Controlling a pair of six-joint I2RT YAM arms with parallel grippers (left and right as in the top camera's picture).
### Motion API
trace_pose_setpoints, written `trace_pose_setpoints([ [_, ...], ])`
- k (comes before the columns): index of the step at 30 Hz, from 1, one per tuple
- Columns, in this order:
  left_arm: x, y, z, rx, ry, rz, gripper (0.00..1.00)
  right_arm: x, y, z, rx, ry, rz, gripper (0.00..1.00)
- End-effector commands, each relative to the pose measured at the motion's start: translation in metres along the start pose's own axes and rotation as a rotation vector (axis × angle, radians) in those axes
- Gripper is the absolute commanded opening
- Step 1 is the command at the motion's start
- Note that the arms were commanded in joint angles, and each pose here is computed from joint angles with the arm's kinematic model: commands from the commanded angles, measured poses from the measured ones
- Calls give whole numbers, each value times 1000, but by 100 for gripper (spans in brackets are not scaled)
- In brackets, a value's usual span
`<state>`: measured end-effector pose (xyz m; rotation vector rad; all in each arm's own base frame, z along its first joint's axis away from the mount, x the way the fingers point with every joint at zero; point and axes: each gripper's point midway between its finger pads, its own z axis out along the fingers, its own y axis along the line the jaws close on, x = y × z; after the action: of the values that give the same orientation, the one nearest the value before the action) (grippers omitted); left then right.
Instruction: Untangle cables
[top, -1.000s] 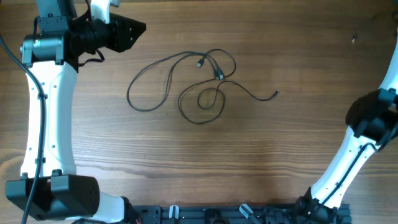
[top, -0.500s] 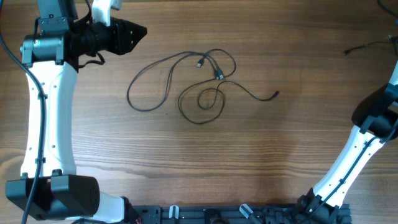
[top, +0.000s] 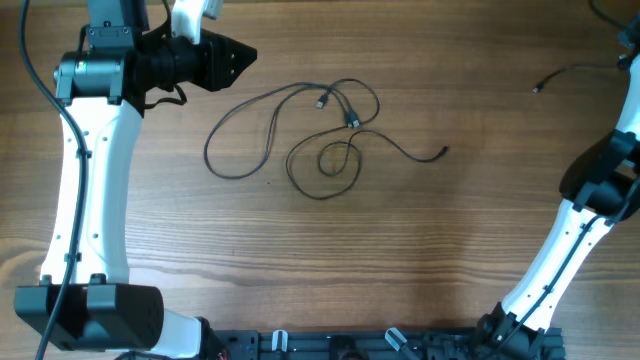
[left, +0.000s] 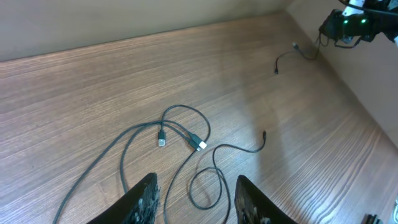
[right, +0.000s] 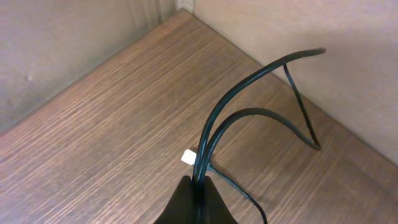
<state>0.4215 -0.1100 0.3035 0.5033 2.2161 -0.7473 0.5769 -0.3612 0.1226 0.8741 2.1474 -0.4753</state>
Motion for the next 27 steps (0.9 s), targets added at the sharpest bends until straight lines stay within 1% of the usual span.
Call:
trace_pose_setpoints([
  [1, 2, 4, 3, -14, 9, 15, 41, 5, 9, 5, -18, 4, -15, 5],
  [2, 2, 5, 3, -14, 9, 14, 41, 5, 8, 5, -18, 6, -5, 6],
  [3, 2, 5, 3, -14, 9, 14, 41, 6, 8, 5, -18, 7, 6, 11],
  [4, 2, 5, 3, -14, 9, 15, 41, 6, 8, 5, -17, 7, 18, 28],
  [5, 2, 4, 3, -14, 9, 15, 41, 6, 8, 5, -18, 7, 19, 57],
  [7, 2, 4, 3, -13, 9, 14, 41, 7, 8, 5, -17, 12, 17, 84],
  [8, 2, 4, 3, -13, 10, 14, 41, 9, 8, 5, -13, 19, 15, 99],
  [14, 3, 4, 3, -13, 14, 11, 41, 15, 2, 0, 16, 55, 27, 99],
  [18, 7, 4, 3, -10, 26, 0, 41, -2, 7, -26, -11, 42, 85, 99],
  [20, 8, 4, 3, -11, 32, -4, 41, -18, 10, -49, -23, 17, 92, 99],
  [24, 9, 6, 3, -24, 36, -6, 41, -53, 6, -110, -52, -26, 168, 99],
  [27, 10, 8, 3, -39, 40, -7, 46, -71, 6, -158, -117, -37, 174, 99],
])
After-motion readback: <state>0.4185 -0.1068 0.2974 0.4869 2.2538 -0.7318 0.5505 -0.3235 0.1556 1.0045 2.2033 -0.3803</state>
